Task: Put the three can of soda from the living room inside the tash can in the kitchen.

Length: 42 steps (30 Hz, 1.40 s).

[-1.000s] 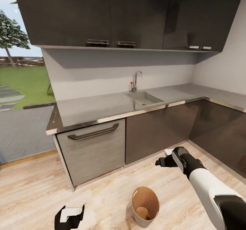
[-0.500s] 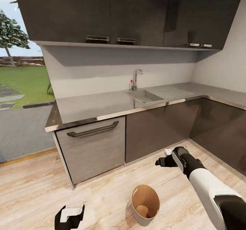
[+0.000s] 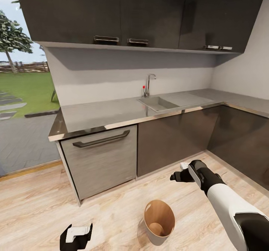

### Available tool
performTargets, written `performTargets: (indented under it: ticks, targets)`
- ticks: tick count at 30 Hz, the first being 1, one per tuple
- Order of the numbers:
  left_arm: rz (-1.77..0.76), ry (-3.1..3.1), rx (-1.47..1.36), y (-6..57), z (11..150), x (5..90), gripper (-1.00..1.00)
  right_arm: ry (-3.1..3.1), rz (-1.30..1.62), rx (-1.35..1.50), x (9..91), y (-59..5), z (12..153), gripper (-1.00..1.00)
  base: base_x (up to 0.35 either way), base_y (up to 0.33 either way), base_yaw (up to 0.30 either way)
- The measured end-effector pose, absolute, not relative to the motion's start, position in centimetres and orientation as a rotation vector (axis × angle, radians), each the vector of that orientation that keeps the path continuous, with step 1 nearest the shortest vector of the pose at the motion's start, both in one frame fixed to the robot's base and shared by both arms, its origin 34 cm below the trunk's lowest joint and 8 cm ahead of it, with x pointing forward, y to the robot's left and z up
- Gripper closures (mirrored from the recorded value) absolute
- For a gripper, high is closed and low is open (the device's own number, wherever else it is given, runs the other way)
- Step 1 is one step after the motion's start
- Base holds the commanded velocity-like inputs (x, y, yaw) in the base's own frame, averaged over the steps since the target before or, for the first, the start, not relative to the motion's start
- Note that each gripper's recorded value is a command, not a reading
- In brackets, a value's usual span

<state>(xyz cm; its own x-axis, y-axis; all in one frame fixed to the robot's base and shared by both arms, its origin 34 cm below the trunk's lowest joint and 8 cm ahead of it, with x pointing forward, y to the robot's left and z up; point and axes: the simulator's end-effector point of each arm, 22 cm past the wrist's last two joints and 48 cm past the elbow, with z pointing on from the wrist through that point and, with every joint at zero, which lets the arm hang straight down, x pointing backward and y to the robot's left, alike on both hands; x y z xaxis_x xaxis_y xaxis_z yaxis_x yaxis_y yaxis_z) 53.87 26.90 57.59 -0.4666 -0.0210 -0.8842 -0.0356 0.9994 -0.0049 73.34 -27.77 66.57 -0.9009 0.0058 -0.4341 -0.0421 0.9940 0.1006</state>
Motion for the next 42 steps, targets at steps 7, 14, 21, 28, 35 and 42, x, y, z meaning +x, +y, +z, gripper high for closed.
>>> performTargets:
  ticks: [7,14,21,28,35,42]
  targets:
    - [0.018,2.056,-0.041,26.95,57.64,53.92,-1.0,2.689,0.149,-0.027,73.34,-27.68,66.57,-1.0,0.0,0.0,0.0]
    - [0.017,2.057,-0.039,26.9,57.56,53.86,-1.0,2.689,0.149,-0.028,73.35,-27.65,66.57,-1.0,0.0,0.0,0.0]
    - [0.018,2.054,-0.041,26.92,57.68,53.93,-1.0,2.689,0.149,-0.029,73.34,-27.64,66.57,-1.0,0.0,0.0,0.0]
    - [0.018,2.048,-0.042,26.96,57.9,54.08,-1.0,2.689,0.149,-0.029,73.35,-27.62,66.56,-1.0,0.0,0.0,0.0]
    - [0.019,2.057,-0.044,27.05,57.6,53.88,-1.0,2.689,0.15,-0.029,73.34,-27.61,66.56,-1.0,0.182,0.0,0.0]
    - [0.018,2.048,-0.042,26.95,57.9,54.07,-1.0,2.689,0.149,-0.029,73.34,-27.64,66.56,-1.0,0.068,0.0,0.0]
